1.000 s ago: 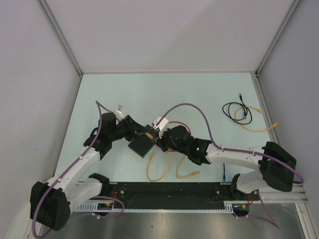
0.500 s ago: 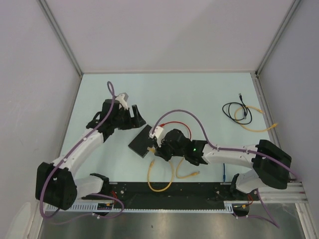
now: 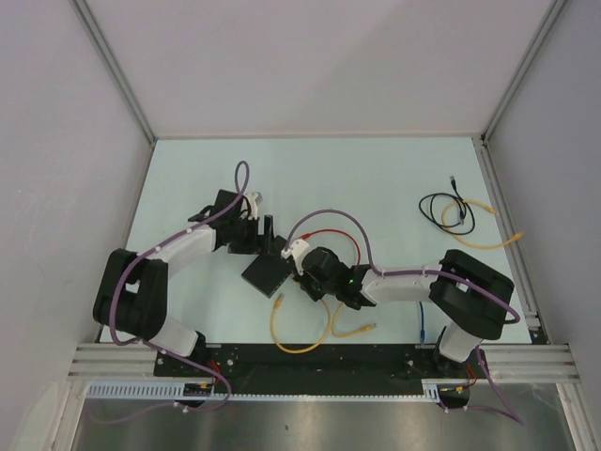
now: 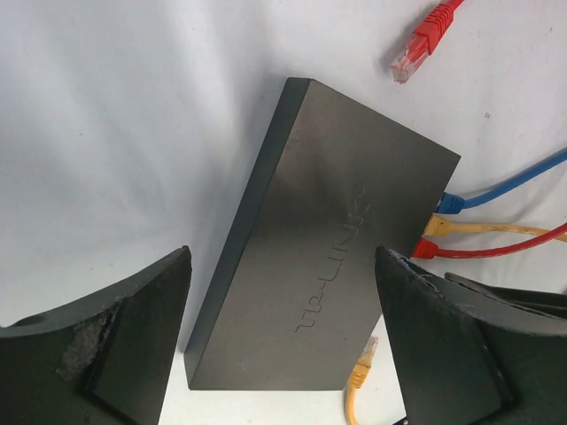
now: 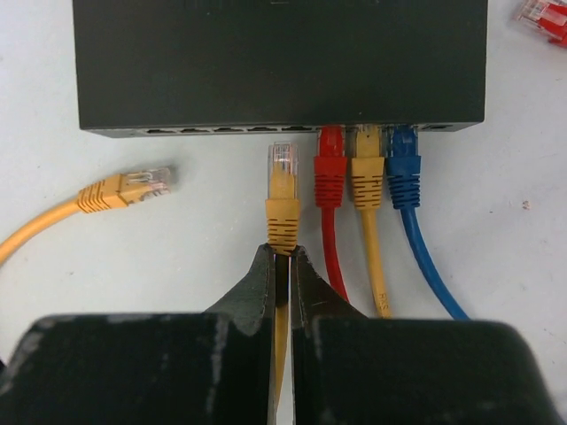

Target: Insert the plug into the switch port

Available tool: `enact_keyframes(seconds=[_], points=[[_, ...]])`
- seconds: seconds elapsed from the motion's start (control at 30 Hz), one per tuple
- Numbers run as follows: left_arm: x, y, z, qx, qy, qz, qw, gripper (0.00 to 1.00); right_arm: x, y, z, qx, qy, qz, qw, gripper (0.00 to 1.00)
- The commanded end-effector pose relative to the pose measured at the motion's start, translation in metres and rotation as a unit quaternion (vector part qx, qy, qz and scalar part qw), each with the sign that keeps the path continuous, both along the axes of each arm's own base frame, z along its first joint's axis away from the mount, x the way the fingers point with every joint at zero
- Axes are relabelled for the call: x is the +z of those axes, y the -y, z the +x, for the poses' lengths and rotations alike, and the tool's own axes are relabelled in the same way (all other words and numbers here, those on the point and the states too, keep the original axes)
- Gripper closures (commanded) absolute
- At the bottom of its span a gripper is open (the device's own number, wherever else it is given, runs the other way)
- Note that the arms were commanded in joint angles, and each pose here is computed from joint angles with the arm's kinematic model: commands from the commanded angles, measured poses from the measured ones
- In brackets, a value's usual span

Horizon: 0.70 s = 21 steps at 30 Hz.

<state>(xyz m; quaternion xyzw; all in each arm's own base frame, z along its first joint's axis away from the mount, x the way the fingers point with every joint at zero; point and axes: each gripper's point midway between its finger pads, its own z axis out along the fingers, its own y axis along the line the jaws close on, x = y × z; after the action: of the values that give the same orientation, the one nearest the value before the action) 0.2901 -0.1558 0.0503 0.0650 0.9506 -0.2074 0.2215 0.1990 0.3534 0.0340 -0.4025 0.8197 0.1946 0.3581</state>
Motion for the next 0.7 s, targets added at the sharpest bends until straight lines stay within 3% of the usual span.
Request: enact_keyframes(seconds=[0.0,0.2,0.67], points=[[0.012,0.010,0.016,-0.023,0.023,-0.018,0.999,0.12,0.007,-0.012,0.012,-0.024,0.023,0.030,0.999,1.00],[-0.003,0.012,0.011,-0.022,-0.015,-0.018,0.999,0.14,0.001,-0.011,0.012,-0.025,0.028,0.019,0.999,1.00],[-0.009,0.016,0.010,-0.024,-0.034,-0.018,0.999,0.19,0.000,-0.012,0.009,-0.026,0.022,-0.010,0.999,1.00]])
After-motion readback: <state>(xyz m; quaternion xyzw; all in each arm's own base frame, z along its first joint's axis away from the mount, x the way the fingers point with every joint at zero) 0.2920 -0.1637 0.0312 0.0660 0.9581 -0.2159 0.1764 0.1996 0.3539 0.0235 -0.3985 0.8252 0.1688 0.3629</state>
